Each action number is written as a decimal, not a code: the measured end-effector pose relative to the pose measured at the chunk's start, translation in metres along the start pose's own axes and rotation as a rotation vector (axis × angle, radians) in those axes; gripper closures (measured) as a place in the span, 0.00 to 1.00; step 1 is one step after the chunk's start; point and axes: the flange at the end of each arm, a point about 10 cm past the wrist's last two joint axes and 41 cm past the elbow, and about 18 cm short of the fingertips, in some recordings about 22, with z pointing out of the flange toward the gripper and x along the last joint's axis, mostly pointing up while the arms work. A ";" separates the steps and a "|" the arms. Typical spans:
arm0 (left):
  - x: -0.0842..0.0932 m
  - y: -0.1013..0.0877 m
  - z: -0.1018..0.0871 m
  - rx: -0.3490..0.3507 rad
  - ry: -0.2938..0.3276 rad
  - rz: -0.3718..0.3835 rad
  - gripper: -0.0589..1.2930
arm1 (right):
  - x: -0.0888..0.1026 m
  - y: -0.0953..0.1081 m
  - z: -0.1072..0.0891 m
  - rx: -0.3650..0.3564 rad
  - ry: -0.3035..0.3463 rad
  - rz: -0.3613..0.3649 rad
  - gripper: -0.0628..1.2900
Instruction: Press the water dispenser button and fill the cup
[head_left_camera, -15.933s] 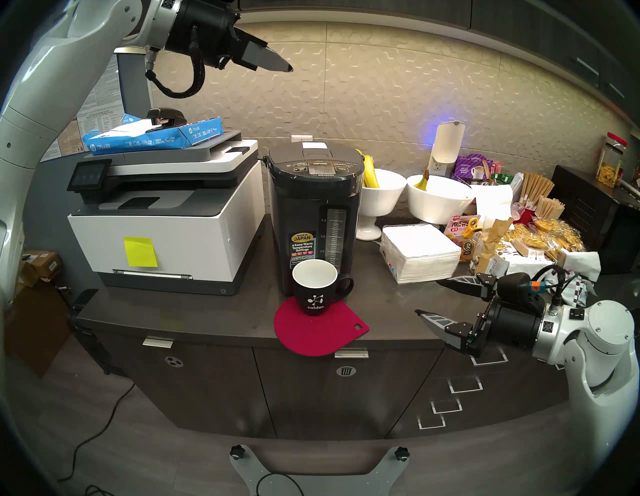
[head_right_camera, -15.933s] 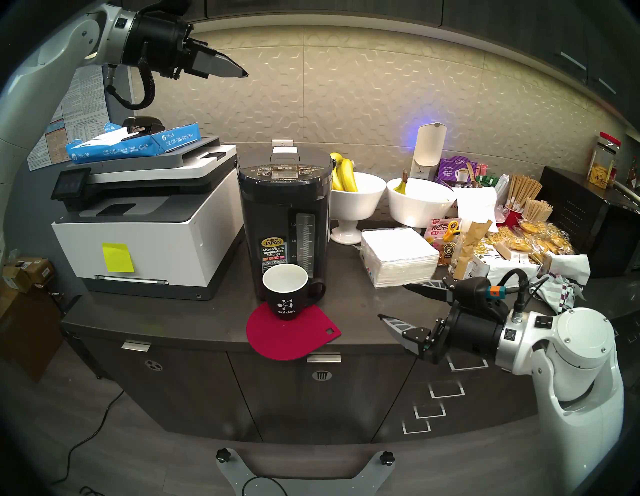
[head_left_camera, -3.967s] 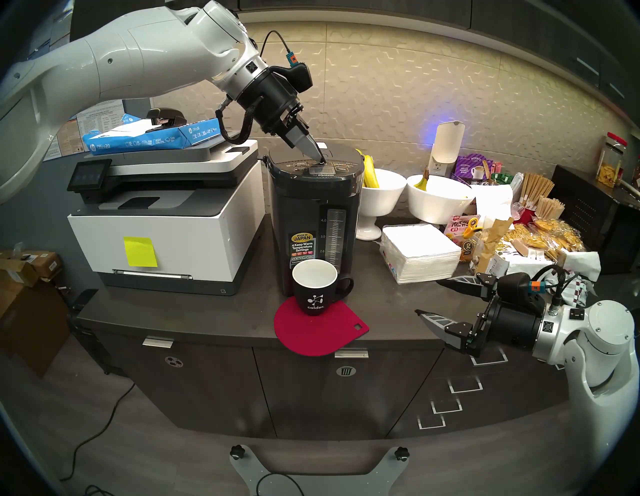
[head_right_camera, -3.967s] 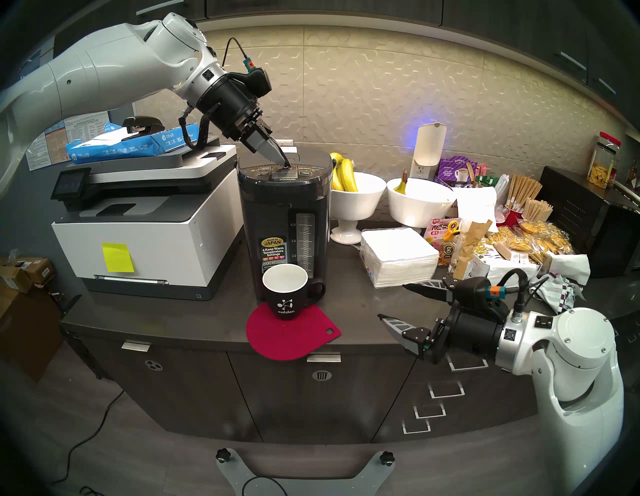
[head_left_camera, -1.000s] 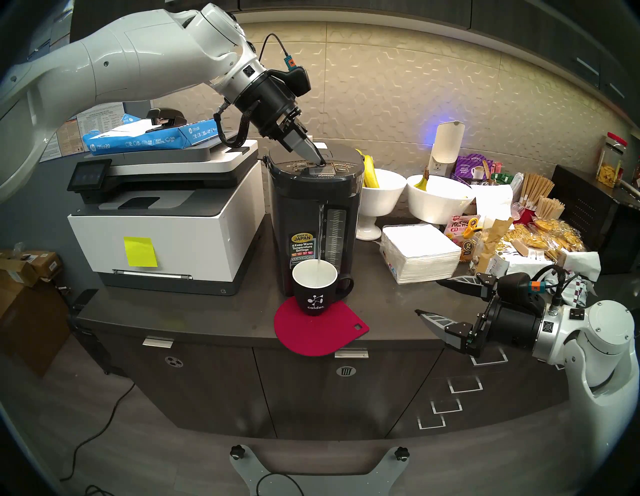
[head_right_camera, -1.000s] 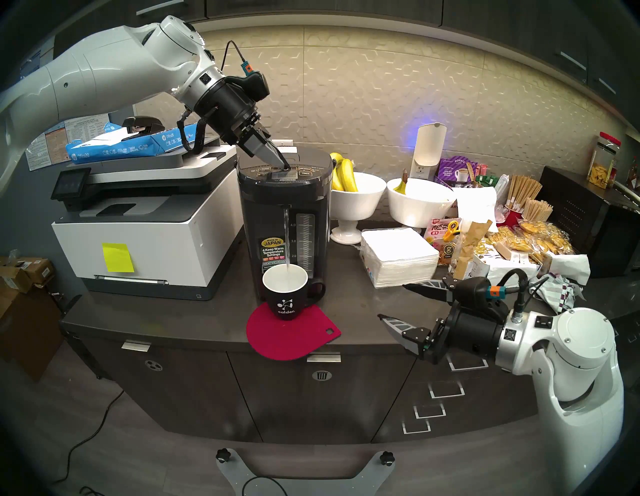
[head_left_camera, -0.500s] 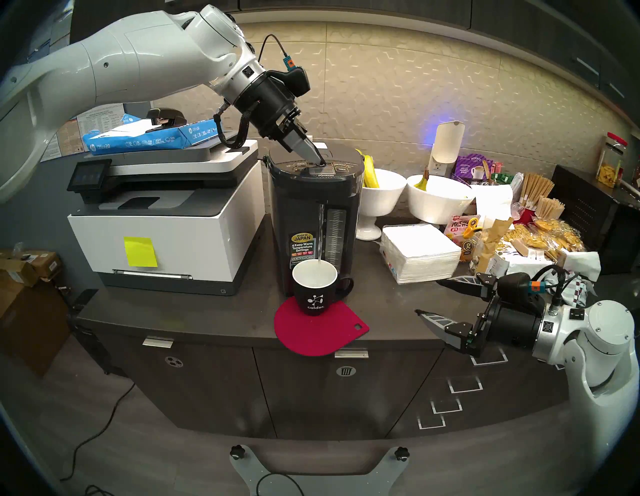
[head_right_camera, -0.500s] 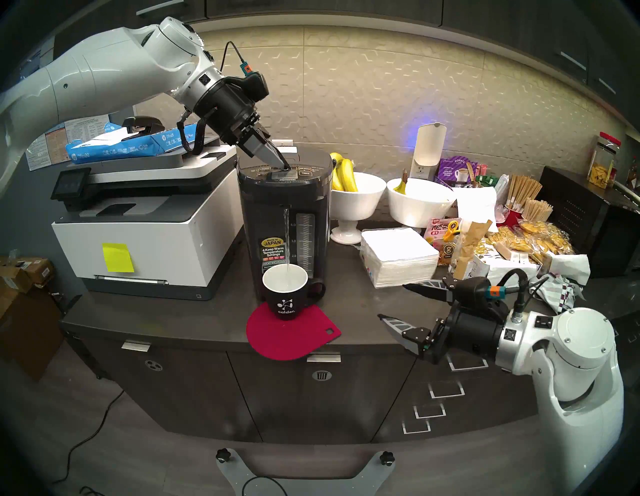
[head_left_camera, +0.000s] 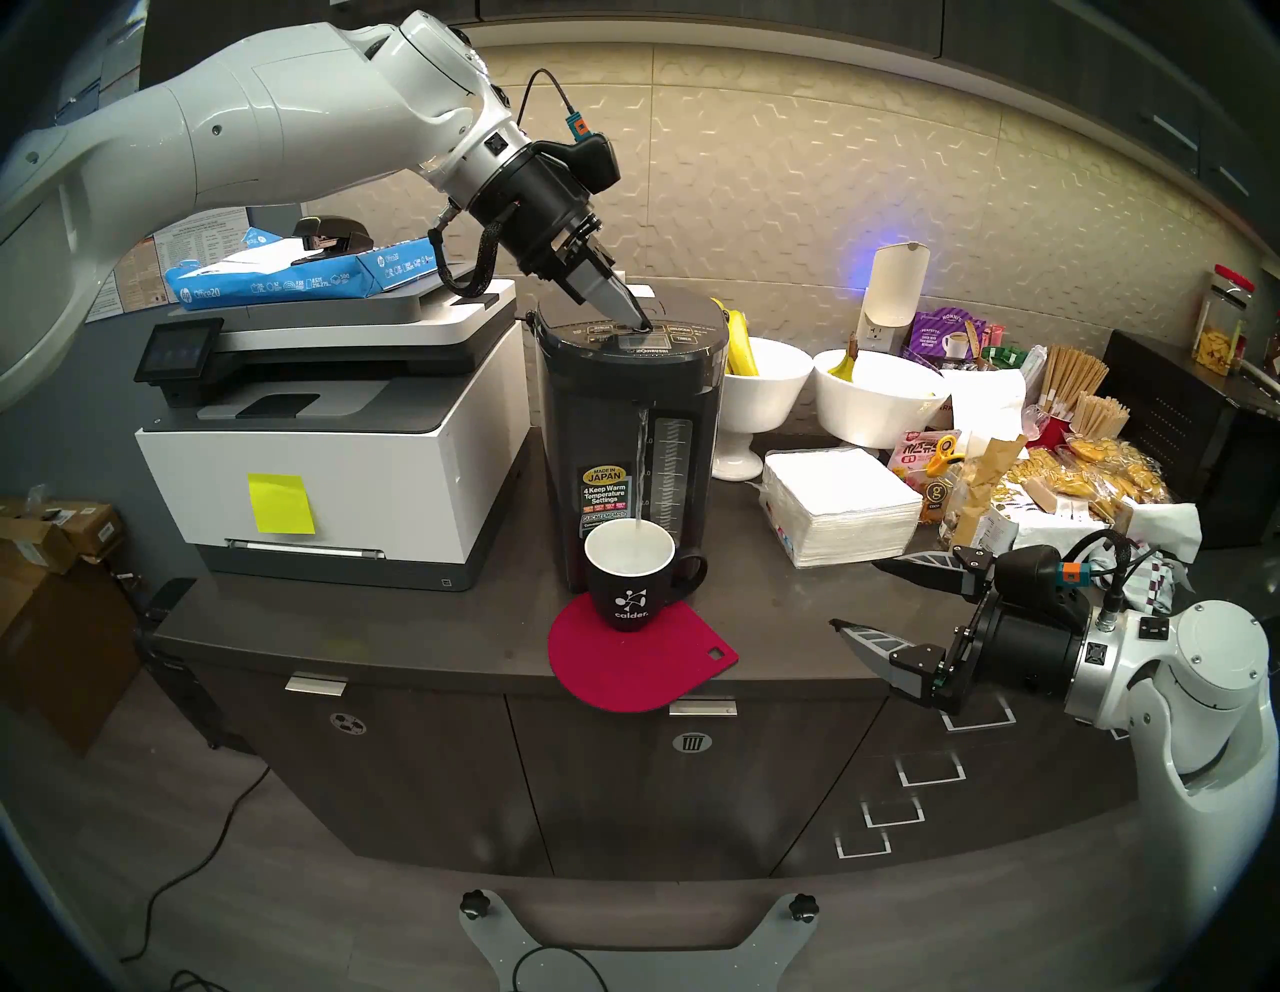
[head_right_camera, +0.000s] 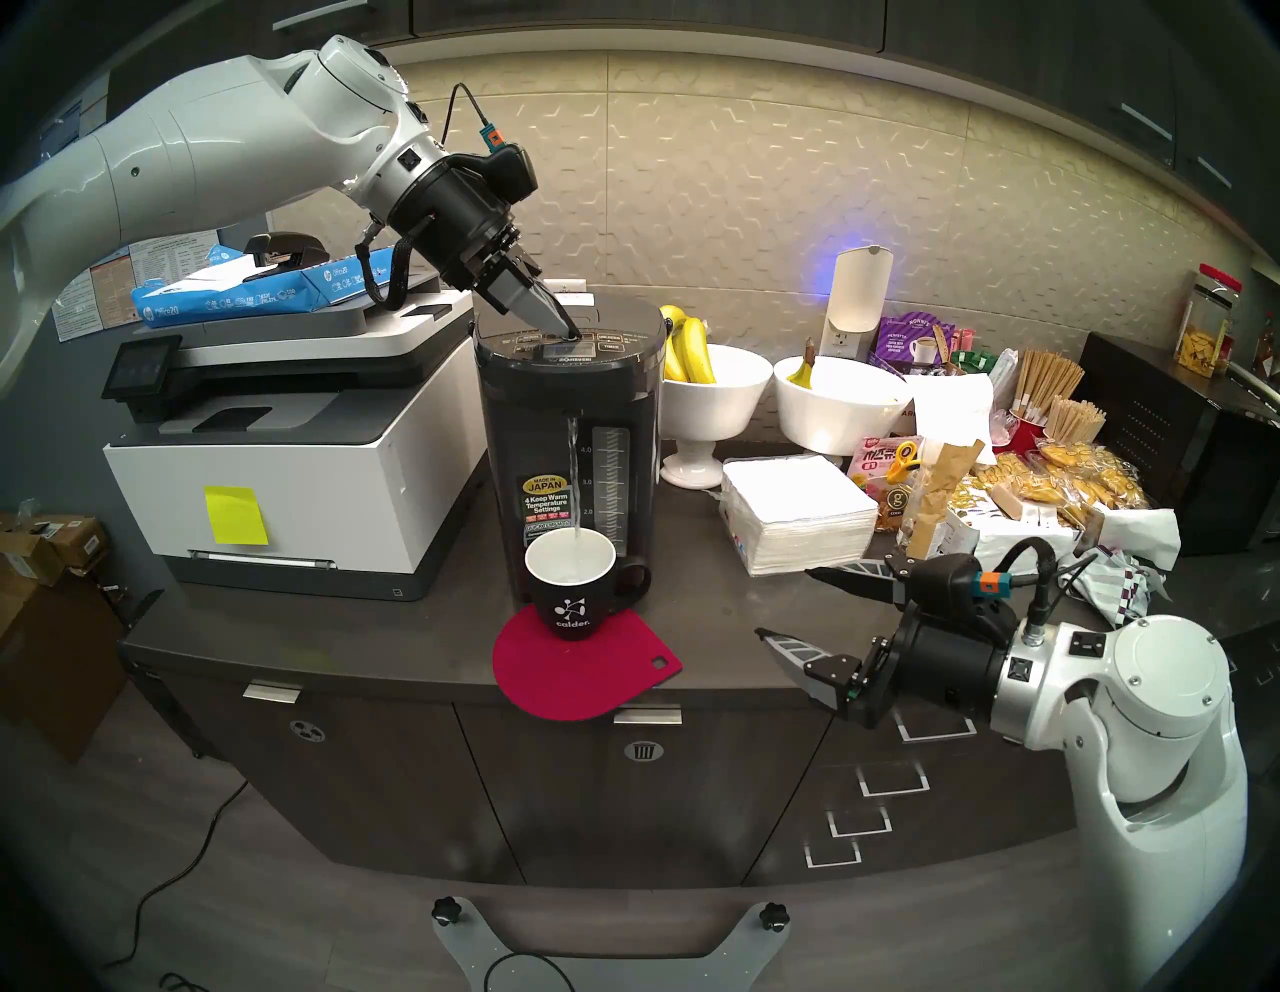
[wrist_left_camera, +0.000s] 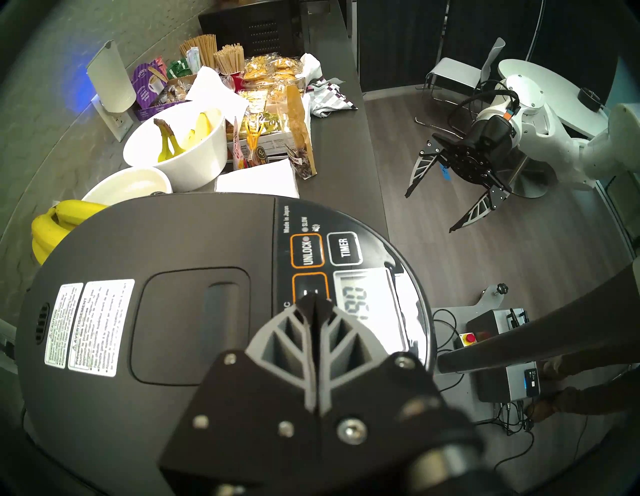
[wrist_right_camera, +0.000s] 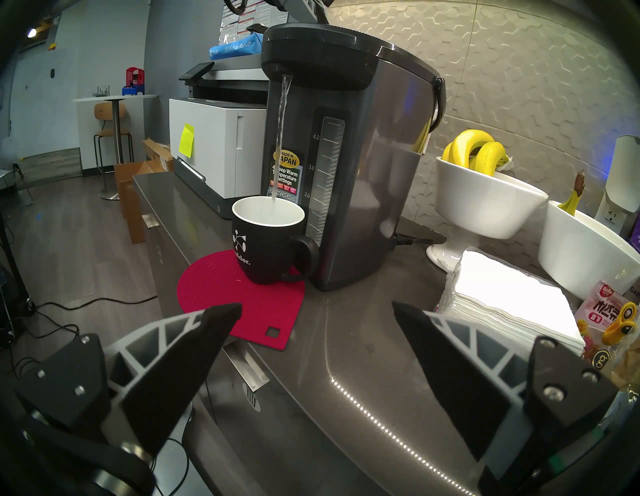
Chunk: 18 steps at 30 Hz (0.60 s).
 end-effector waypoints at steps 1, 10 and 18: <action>0.000 0.000 0.000 0.000 0.000 0.000 0.97 | 0.000 0.000 0.000 0.000 0.000 0.000 0.03; 0.000 0.000 0.000 -0.002 -0.002 0.000 0.97 | 0.000 0.000 0.000 0.000 0.000 0.000 0.03; 0.000 0.000 0.000 -0.003 -0.004 -0.002 0.97 | 0.000 0.000 0.000 0.000 0.000 0.000 0.03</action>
